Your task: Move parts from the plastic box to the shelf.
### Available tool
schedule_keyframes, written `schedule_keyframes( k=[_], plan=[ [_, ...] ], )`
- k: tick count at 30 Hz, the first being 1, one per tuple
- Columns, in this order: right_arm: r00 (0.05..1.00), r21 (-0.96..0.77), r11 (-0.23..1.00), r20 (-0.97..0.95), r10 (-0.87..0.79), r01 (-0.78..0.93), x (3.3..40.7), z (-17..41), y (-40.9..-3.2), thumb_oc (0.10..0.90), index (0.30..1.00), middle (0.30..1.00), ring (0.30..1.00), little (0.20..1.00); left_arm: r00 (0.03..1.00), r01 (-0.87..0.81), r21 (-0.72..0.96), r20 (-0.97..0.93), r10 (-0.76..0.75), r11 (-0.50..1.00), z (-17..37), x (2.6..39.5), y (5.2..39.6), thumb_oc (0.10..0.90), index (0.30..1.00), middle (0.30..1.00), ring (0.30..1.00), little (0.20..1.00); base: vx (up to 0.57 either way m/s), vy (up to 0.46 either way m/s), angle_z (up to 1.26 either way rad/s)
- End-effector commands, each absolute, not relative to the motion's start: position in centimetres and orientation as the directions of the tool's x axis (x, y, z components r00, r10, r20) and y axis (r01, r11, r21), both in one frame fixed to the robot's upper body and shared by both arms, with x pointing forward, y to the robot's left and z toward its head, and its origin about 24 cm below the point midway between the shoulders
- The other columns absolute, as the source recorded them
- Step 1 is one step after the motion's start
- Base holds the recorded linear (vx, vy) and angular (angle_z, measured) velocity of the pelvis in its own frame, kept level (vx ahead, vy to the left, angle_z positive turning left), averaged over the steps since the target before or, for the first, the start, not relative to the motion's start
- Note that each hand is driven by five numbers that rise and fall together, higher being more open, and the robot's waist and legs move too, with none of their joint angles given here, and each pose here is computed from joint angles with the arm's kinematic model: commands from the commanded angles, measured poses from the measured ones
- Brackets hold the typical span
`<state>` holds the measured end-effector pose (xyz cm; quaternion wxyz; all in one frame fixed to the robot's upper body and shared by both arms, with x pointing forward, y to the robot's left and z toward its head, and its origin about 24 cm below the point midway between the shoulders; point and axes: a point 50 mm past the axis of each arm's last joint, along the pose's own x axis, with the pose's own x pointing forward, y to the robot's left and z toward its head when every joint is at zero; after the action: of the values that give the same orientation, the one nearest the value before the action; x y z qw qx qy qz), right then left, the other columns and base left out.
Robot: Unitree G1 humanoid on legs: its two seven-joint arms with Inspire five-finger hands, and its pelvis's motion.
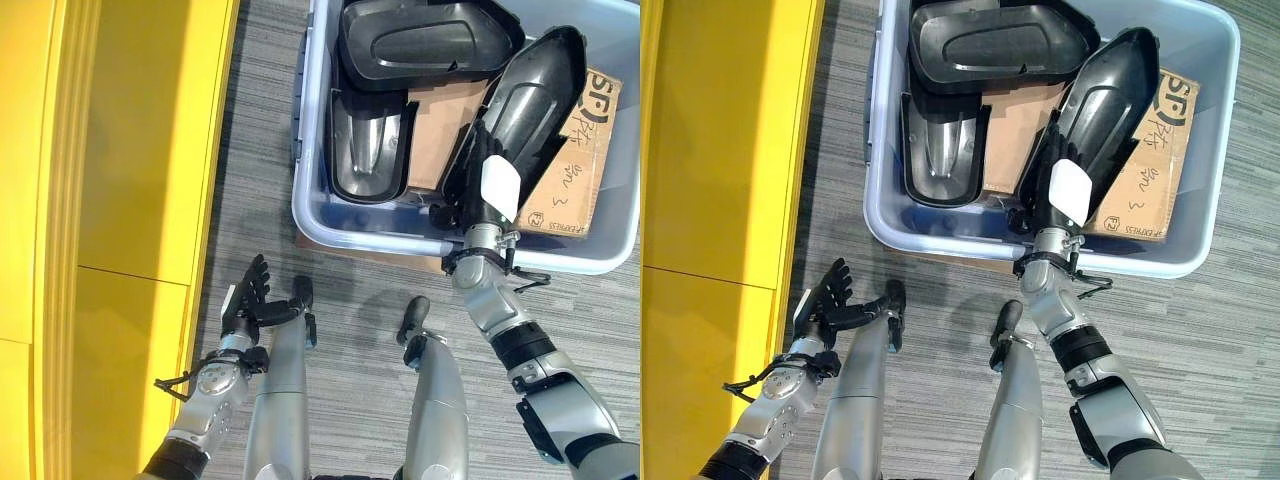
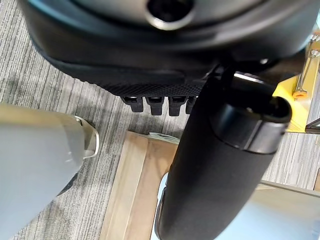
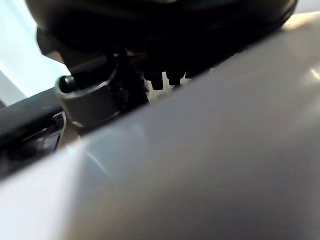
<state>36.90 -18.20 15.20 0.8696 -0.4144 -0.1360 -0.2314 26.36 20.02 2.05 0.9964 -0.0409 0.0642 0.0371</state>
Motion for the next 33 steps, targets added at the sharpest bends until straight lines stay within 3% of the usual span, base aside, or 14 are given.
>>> schedule_keyframes(
  k=[1, 2, 4, 17, 33],
  plan=[
    [0.749, -0.57, 0.486, 0.488, -0.448, 0.663, 36.9, 17.6, -22.4, 0.641, 0.638, 0.638, 0.638, 0.638, 0.999, -0.042, -0.109, -0.014, 0.041, 0.993, 4.2, 26.2, 19.3, 0.9, 1.0, 1.0, 1.0, 1.0, 0.0, 0.0, 0.0],
    [0.742, -0.557, 0.491, 0.474, -0.475, 0.67, 37.0, 17.5, -22.7, 0.518, 0.465, 0.465, 0.465, 0.465, 0.999, -0.045, -0.108, -0.016, 0.044, 0.993, 4.2, 26.2, 19.4, 0.9, 1.0, 1.0, 1.0, 1.0, 0.0, 0.0, 0.0],
    [0.736, -0.549, 0.493, 0.459, -0.497, 0.675, 37.0, 17.2, -23.0, 0.4, 0.3, 0.3, 0.3, 0.3, 0.999, -0.047, -0.108, -0.017, 0.046, 0.993, 4.1, 26.2, 19.4, 0.9, 1.0, 1.0, 1.0, 1.0, 0.0, 0.0, 0.0],
    [0.729, -0.502, 0.532, 0.4, -0.556, 0.682, 37.1, 16.2, -23.5, 0.4, 0.3, 0.3, 0.3, 0.3, 0.998, -0.066, -0.099, -0.027, 0.064, 0.993, 3.9, 26.1, 19.6, 0.9, 1.0, 1.0, 1.0, 1.0, 0.0, 0.0, 0.0],
    [0.72, -0.52, 0.498, 0.504, -0.477, 0.694, 36.1, 17.5, -23.2, 0.4, 0.3, 0.3, 0.3, 0.3, 0.997, -0.074, -0.091, -0.015, 0.072, 0.993, 4.1, 26.4, 19.7, 0.9, 1.0, 1.0, 1.0, 1.0, 0.0, 0.0, 0.0]
  ],
)
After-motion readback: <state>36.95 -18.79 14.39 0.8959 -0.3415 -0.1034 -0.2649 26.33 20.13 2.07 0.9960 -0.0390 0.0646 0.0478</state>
